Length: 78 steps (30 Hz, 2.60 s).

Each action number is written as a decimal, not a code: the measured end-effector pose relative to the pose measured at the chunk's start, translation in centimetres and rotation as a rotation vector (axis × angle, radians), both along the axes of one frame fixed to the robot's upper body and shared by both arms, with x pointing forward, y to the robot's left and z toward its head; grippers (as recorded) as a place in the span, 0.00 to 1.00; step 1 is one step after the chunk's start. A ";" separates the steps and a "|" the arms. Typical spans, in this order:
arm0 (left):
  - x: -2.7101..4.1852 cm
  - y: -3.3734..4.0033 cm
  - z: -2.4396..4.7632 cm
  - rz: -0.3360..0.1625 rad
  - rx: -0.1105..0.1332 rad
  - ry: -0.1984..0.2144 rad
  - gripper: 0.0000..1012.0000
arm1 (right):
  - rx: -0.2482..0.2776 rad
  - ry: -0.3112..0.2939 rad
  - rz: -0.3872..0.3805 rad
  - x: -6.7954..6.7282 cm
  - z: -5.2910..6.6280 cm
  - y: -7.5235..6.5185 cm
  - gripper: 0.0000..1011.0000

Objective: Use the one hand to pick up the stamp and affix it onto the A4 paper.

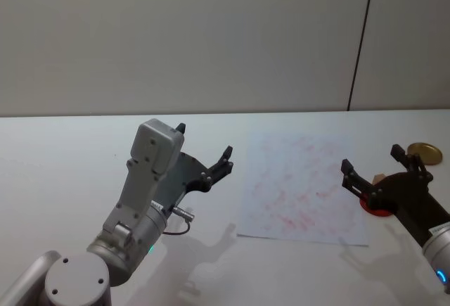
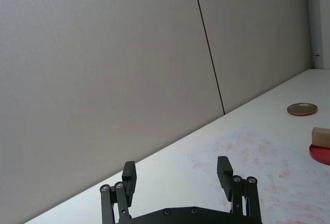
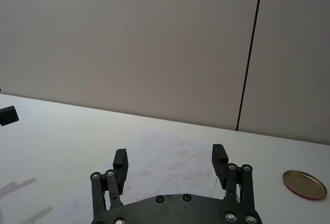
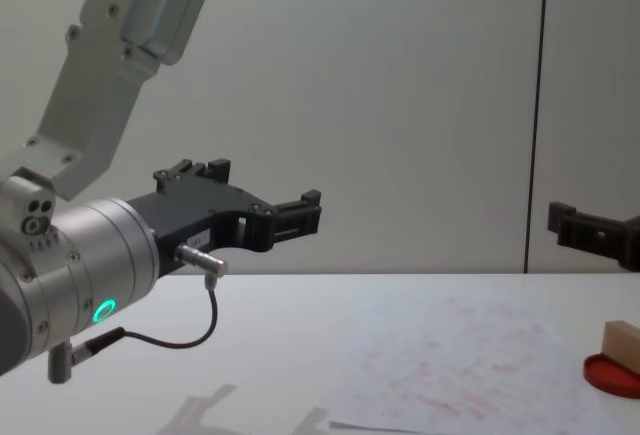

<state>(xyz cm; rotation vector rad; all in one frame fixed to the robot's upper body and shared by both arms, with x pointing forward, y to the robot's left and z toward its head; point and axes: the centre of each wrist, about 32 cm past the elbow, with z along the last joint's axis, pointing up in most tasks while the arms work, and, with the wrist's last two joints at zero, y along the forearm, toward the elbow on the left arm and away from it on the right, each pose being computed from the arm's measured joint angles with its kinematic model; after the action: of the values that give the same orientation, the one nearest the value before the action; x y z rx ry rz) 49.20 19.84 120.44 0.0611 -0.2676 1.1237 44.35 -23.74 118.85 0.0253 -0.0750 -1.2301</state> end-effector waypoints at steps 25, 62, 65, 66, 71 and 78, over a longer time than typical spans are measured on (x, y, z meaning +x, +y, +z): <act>0.00 0.00 0.00 0.000 0.000 0.000 0.98 | 0.001 0.000 0.001 0.0 0.0 0.0 0.99; 0.00 0.00 0.00 0.000 0.000 0.000 0.98 | -0.060 0.178 -0.068 3.5 -2.6 -4.1 0.99; 0.00 0.00 0.00 0.000 0.000 0.000 0.98 | -0.062 0.191 -0.075 3.7 -2.9 -4.1 0.99; 0.00 0.00 0.00 0.000 0.000 0.000 0.98 | -0.063 0.197 -0.078 3.9 -3.0 -4.1 0.99; 0.00 0.00 0.00 0.000 0.000 0.000 0.98 | -0.065 0.216 -0.089 4.3 -3.3 -4.1 0.99; 0.00 0.00 0.00 0.000 0.000 0.000 0.98 | -0.066 0.243 -0.103 5.1 -3.9 -4.0 0.99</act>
<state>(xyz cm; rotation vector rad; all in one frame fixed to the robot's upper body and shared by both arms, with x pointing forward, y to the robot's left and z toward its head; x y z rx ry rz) 49.20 19.84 120.44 0.0611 -0.2676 1.1237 49.42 -27.73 114.92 -0.1877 0.0962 -1.3243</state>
